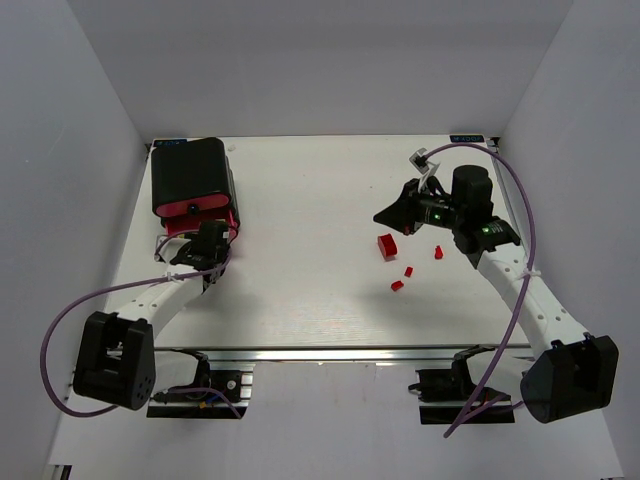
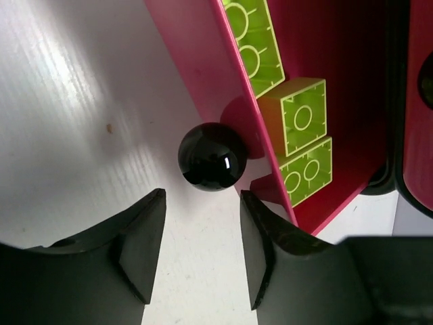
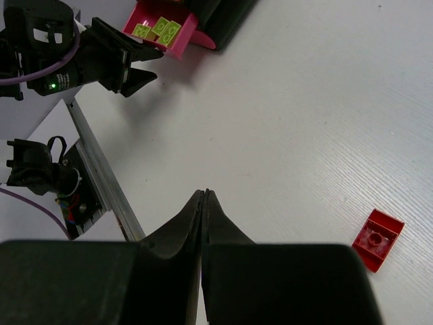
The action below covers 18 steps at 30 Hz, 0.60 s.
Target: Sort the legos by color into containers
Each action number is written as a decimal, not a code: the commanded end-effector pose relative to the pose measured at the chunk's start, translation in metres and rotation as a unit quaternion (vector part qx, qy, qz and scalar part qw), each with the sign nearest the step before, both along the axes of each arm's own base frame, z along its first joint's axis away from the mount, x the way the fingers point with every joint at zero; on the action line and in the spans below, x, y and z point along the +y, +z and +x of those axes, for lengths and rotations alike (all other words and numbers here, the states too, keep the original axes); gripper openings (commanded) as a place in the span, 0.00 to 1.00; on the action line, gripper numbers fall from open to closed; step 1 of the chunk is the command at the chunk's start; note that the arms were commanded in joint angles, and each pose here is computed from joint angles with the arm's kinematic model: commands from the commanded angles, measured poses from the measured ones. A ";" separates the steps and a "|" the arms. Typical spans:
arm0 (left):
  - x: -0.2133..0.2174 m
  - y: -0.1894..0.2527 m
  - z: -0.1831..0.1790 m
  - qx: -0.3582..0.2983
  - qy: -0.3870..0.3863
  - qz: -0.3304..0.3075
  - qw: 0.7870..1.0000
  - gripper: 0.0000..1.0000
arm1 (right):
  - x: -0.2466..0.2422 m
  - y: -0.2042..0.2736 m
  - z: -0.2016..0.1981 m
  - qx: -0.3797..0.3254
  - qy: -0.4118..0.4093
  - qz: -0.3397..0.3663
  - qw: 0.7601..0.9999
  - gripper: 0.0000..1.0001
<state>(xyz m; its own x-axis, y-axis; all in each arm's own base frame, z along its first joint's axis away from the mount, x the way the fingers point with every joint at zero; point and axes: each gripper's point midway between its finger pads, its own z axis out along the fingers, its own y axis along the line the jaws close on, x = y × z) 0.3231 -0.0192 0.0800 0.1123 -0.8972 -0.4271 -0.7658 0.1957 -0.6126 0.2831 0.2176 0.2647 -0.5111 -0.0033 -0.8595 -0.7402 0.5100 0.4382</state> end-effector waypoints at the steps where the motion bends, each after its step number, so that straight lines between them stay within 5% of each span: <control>1: 0.007 0.024 0.022 -0.045 0.024 0.007 0.999 0.60 | -0.001 0.016 -0.002 -0.040 0.012 0.011 0.999 0.00; 18: 0.016 0.025 0.047 -0.061 -0.012 0.031 0.998 0.88 | -0.002 0.004 0.004 -0.026 0.011 0.004 1.000 0.00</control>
